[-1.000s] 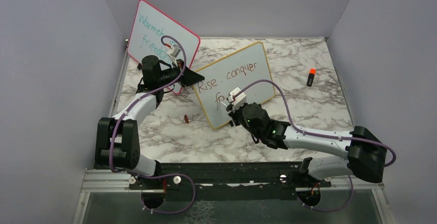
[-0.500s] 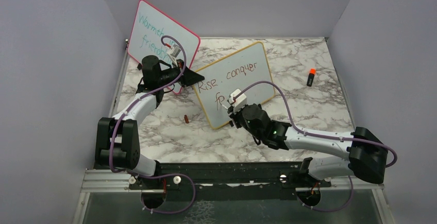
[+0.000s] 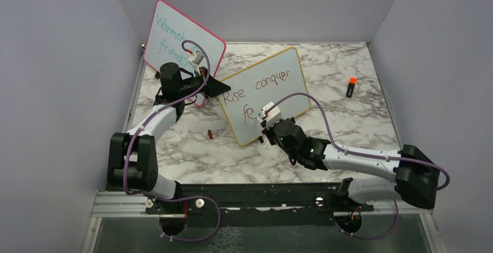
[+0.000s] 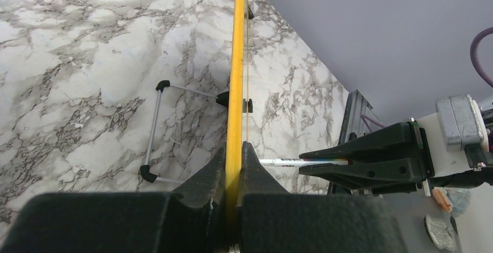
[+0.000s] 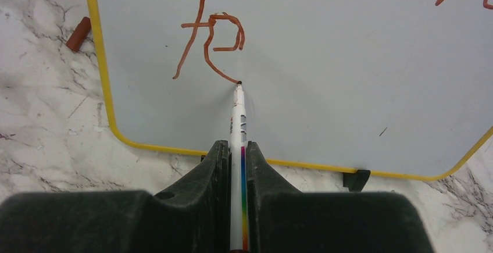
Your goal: Write a sentence on the whiteboard
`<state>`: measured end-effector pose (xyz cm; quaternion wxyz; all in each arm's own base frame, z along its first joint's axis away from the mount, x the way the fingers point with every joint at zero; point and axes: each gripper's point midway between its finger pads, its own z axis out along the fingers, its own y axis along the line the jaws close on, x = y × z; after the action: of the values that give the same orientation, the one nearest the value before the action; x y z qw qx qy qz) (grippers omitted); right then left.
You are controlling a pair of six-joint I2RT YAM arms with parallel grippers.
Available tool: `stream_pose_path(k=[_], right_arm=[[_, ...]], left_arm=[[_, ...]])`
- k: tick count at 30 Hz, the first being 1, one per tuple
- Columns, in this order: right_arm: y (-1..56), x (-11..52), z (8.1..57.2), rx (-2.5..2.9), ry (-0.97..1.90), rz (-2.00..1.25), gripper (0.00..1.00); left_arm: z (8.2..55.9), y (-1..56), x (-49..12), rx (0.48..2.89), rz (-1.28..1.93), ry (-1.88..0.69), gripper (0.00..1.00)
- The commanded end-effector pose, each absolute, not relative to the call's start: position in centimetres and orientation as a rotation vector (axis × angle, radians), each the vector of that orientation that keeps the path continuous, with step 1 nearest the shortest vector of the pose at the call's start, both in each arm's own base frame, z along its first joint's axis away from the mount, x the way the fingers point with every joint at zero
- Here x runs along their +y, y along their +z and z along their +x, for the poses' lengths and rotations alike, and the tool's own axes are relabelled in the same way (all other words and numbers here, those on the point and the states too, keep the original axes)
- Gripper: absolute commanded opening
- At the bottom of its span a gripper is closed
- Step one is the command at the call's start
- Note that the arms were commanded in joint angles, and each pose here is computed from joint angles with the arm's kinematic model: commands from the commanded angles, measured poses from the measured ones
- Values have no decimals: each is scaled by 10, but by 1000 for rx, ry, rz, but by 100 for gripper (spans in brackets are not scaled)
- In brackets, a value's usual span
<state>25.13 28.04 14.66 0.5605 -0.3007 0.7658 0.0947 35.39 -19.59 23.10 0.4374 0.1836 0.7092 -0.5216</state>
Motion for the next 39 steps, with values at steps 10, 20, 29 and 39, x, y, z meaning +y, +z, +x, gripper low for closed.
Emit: stream_pose_path(k=[10,20,29,39], right_arm=[[184,269,265,1701,254,-612,0],[187,273,278,1684,271,-605,1],[182,276,278,1698,278,-628,1],[177,277,282,1711,255,-623,1]], left_arm=[[351,227,-193,1778,458,-1306,0],[351,226,-193,1780,458,-1307,0],[351,225,-194,1782,458,-1310,0],[351,226,-194,1780,461,-1312,0]])
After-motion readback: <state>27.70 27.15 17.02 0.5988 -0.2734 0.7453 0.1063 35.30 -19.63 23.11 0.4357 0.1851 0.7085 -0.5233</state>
